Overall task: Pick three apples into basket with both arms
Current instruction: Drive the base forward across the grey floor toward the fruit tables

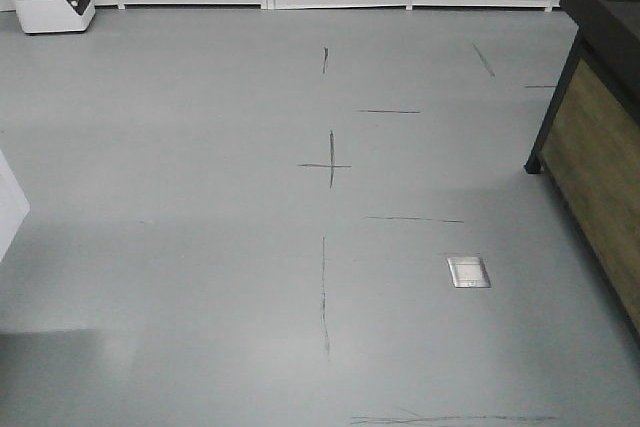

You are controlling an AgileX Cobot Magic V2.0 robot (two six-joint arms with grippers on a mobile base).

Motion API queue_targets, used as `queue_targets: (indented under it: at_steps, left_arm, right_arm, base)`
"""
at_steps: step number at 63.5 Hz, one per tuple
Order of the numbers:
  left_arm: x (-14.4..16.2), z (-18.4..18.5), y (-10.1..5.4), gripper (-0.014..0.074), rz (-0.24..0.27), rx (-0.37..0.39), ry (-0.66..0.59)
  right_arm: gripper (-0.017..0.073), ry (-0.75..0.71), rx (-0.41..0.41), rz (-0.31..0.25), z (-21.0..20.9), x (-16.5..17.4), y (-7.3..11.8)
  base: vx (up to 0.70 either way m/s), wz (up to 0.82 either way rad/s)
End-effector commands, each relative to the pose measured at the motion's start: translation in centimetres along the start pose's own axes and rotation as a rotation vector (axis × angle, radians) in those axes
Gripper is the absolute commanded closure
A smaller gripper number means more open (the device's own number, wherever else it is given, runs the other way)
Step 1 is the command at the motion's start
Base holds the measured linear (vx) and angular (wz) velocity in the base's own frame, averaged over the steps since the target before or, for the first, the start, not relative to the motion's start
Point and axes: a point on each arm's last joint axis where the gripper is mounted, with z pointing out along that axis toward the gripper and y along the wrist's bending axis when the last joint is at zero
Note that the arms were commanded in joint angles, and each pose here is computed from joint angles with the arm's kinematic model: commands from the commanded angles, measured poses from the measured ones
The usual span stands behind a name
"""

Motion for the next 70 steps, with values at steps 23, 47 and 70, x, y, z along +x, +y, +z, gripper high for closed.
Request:
queue_targets:
  at_steps: [23,47,70]
  left_arm:
    - [-0.01,-0.05,0.01,0.06,-0.014,0.009,-0.07]
    - [-0.01,-0.05,0.01,0.06,-0.014,0.009,-0.07]
    - [-0.01,-0.05,0.01,0.06,-0.014,0.009,-0.07]
  right_arm:
    - [0.0568,-0.069,-0.004,-0.006,-0.07,-0.23,0.03]
    - [0.0568,-0.069,-0.004,-0.006,-0.07,-0.23,0.03]
    - [0.0568,-0.069,-0.004,-0.006,-0.07,-0.23,0.03]
  base:
    - [0.14,-0.05]
    - [0.16,-0.05]
    - [0.18,-0.05]
